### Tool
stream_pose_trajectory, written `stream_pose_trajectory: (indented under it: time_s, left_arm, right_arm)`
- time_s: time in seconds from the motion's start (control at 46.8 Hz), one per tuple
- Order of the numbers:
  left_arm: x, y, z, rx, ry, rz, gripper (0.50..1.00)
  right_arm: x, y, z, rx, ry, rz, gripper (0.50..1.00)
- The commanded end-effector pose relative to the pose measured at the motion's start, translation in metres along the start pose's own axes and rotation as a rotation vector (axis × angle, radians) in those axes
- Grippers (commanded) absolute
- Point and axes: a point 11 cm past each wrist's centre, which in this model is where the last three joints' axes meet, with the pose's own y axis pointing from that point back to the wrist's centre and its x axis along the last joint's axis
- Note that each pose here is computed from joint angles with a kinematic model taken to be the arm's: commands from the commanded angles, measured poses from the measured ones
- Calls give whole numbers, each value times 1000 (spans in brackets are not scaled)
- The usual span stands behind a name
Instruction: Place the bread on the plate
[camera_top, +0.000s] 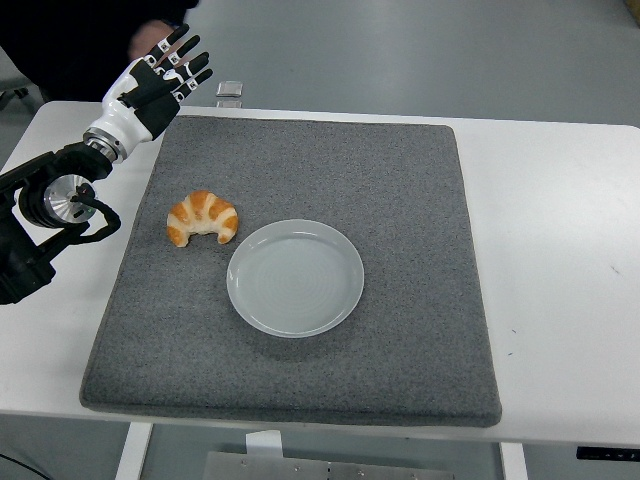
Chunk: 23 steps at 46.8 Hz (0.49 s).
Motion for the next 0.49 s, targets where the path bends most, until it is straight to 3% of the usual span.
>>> stream_pose_trajectory:
  time_s: [0.0,0.47]
  left_arm:
    - [1,0,0,0,-2,4,990]
    - [1,0,0,0,-6,10,990]
  right_arm:
    - [0,0,0,0,0,0,930]
    - [0,0,0,0,-2,0,930]
